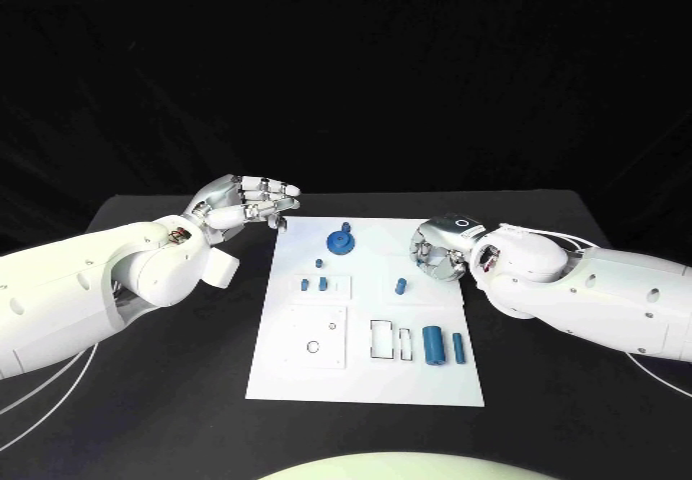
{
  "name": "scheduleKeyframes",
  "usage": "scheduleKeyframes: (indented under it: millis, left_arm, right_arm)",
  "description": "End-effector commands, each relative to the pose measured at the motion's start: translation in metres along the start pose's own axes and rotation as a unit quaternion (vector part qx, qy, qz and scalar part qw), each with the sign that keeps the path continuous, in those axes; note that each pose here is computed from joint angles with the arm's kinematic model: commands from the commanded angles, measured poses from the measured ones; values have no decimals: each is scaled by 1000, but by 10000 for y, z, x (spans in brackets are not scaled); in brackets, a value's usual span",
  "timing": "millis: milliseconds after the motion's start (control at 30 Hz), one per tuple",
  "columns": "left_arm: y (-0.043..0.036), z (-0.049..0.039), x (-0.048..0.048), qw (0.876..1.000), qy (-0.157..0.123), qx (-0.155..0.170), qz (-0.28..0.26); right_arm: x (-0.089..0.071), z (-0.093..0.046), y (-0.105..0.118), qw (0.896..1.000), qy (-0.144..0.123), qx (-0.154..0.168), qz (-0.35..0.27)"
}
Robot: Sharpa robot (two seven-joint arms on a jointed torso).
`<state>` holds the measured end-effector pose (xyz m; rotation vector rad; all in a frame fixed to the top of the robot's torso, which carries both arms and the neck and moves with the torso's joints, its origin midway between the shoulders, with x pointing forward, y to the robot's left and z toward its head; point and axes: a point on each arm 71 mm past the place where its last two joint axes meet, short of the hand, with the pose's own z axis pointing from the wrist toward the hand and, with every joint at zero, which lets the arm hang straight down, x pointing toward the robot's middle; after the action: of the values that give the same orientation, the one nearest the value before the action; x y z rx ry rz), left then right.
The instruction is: Assemble the parts on the task board
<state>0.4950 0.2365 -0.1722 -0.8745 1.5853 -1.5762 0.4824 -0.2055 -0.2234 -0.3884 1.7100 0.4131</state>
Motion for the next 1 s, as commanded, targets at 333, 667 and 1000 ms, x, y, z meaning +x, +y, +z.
scheduleKeyframes:
  millis: [333,667,1000]
  left_arm:
    - [-9,6,13,1000,5,4,1]
    - [-8,4,-1,1000,2,5,2]
    - [-3,5,-24,1000,-1,4,3]
  right_arm:
    - [21,-2,90,1000,-21,-13,2]
    - [-47,-38,56,999,-51,-9,14]
    - [-211,-125,102,996,-81,-19,34]
